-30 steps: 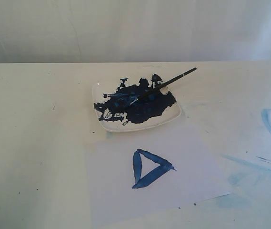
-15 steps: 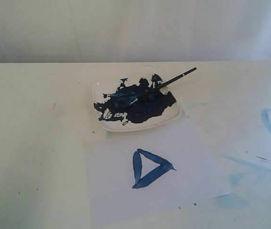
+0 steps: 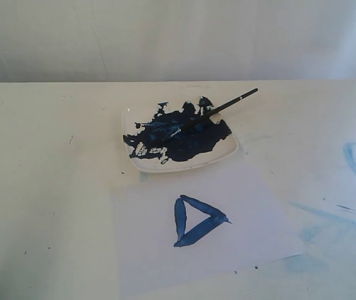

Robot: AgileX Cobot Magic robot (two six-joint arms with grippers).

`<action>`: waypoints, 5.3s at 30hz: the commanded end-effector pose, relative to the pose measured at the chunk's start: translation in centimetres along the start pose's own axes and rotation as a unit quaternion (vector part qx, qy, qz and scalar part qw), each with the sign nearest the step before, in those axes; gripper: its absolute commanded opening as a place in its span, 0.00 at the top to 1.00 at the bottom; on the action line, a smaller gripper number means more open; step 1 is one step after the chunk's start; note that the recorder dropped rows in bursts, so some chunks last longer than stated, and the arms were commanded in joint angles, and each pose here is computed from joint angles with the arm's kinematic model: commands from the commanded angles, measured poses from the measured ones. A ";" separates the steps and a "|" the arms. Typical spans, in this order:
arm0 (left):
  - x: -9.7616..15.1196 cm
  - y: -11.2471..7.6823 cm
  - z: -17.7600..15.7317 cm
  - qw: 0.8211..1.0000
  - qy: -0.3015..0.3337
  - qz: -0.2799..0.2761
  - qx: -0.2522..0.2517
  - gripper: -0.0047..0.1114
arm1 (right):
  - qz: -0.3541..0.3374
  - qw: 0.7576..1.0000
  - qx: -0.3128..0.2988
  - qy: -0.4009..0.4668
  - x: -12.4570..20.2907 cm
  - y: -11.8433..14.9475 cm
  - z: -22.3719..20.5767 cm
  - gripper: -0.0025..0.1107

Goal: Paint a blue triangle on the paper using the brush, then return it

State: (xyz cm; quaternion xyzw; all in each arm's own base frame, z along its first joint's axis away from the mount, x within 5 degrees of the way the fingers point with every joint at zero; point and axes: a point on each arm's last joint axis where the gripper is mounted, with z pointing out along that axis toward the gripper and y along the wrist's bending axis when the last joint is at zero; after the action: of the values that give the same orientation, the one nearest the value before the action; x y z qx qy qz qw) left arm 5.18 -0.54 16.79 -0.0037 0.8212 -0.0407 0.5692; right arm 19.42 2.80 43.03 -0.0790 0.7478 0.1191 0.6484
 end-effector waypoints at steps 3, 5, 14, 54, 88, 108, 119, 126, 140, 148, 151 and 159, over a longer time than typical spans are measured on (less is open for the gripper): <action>0.1 -0.5 0.0 0.999 0.001 0.014 0.043 0.96 | -0.007 0.999 0.003 -0.033 -0.8 0.5 -2.0 0.98; 0.1 -0.5 0.0 0.999 0.001 0.014 0.044 0.96 | -0.011 0.999 0.002 -0.046 -1.0 0.7 -2.9 0.98; 0.1 -0.5 0.0 0.999 0.001 0.014 0.044 0.96 | -0.027 0.994 0.000 -0.107 -0.9 2.2 -8.2 0.98; 0.1 -0.5 0.0 0.999 0.002 0.014 0.044 0.96 | 0.099 0.983 0.140 0.064 26.6 -0.7 -10.4 0.98; 0.2 -0.5 0.0 0.999 0.004 0.014 0.044 0.96 | -0.022 0.996 0.068 0.053 26.4 0.1 -10.7 0.98; 0.2 -0.5 0.0 0.999 0.004 0.014 0.044 0.96 | -0.025 0.997 0.051 0.056 26.5 0.3 -10.7 0.98; 0.2 -0.5 0.0 0.999 0.004 0.014 0.044 0.96 | -0.025 0.997 0.051 0.056 26.5 0.3 -10.7 0.98; 0.2 -0.5 0.0 0.999 0.004 0.014 0.044 0.96 | -0.025 0.997 0.051 0.056 26.5 0.3 -10.7 0.98; 0.2 -0.5 0.0 0.999 0.004 0.014 0.044 0.96 | -0.025 0.997 0.051 0.056 26.5 0.3 -10.7 0.98; 0.2 -0.5 0.0 0.999 0.004 0.014 0.044 0.96 | -0.025 0.997 0.051 0.056 26.5 0.3 -10.7 0.98; 0.2 -0.5 0.0 0.999 0.004 0.014 0.044 0.96 | -0.025 0.997 0.051 0.056 26.5 0.3 -10.7 0.98; 0.2 -0.5 0.0 0.999 0.004 0.014 0.044 0.96 | -0.025 0.997 0.051 0.056 26.5 0.3 -10.7 0.98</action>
State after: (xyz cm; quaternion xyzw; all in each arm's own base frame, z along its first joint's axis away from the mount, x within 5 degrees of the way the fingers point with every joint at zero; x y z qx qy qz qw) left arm 5.12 -0.97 16.78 0.0306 0.8207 -0.0644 0.5669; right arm 5.29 1.03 18.43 -0.0659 0.7870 0.0626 0.6102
